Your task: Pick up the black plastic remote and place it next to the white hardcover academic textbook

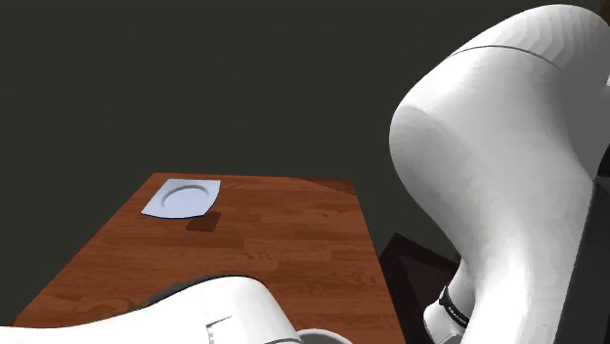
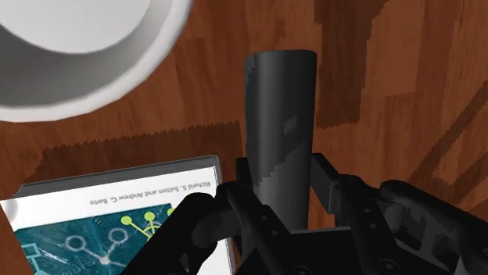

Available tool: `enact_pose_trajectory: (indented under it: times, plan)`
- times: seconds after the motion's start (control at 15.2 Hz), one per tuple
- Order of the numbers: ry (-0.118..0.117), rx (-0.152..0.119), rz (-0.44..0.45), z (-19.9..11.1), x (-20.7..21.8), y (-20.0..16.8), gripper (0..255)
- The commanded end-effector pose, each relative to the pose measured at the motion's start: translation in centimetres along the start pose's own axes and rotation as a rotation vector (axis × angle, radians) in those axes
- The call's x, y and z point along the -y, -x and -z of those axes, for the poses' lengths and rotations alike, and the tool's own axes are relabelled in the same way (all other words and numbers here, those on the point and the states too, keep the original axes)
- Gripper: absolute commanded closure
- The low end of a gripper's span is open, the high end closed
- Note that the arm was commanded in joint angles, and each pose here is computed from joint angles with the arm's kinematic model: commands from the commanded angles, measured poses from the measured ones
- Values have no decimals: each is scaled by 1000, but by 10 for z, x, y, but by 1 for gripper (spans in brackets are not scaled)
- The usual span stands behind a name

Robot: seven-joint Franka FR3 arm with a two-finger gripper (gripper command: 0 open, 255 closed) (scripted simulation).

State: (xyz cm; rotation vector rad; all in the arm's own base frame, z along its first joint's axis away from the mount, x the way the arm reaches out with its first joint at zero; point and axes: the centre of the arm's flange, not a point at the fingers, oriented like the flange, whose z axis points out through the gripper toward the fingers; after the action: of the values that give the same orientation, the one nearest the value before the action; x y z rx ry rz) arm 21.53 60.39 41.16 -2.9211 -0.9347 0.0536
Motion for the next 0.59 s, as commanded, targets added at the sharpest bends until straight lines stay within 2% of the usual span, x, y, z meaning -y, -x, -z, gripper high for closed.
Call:
enact_pose_trajectory:
  times: [0.0, 0.13, 0.53]
  plan:
    - [0, 0, -2, 0, 26, 4, 255]
    - [0, 0, -2, -2, 53, 7, 255]
    - [0, 0, -2, -34, 50, 7, 255]
